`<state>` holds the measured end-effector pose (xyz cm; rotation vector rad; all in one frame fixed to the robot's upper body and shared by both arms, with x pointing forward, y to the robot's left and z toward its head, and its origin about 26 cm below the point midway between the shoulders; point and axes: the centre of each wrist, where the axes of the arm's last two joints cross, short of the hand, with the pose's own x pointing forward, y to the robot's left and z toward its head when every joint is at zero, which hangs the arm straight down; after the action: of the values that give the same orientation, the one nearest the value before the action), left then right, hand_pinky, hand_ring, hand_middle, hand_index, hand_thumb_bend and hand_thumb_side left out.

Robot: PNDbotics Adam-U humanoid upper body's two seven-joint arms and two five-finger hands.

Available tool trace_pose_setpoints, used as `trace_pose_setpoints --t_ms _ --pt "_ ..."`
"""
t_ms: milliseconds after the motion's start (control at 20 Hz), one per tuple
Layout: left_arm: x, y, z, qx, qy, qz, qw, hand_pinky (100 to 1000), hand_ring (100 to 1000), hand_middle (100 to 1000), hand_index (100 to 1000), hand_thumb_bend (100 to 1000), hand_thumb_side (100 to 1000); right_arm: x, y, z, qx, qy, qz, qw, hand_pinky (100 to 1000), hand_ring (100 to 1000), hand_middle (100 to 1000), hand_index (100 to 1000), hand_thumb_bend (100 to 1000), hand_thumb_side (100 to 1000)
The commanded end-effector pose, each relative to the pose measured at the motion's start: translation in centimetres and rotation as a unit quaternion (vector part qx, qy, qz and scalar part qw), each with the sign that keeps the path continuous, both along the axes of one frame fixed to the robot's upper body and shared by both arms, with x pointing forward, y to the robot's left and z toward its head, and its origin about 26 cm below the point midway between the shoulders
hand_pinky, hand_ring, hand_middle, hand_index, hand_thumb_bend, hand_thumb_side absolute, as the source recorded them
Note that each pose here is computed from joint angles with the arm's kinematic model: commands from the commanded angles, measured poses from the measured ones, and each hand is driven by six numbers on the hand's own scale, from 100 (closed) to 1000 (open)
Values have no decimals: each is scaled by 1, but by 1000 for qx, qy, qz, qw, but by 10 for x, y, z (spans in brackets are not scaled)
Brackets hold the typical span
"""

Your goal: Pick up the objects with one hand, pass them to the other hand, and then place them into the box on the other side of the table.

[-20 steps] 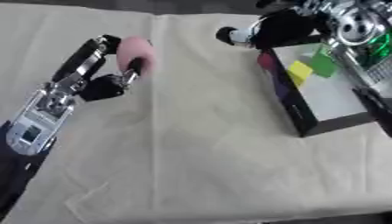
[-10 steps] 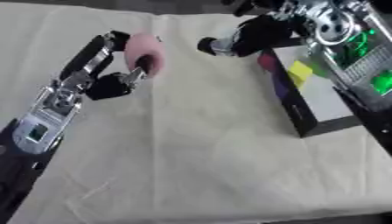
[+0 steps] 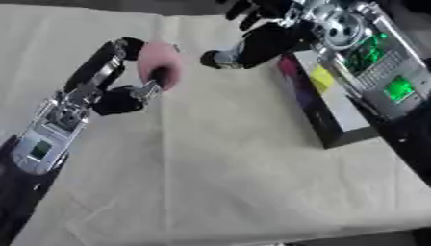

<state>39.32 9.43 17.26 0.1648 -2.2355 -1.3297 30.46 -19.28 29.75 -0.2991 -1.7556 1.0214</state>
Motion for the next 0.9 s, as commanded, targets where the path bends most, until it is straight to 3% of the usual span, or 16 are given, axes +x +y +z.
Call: trace_pose_setpoints --t_ms 50,900 --pt "-4 -10 12 -1 -29 -20 999 738 597 463 401 100 613 -4 2 9 2 -8 8 1000 731 786 806 831 574 100" --pt "-15 -23 21 -3 -51 -59 997 737 596 464 402 100 592 -4 9 0 6 49 42 998 727 789 805 824 537 117"
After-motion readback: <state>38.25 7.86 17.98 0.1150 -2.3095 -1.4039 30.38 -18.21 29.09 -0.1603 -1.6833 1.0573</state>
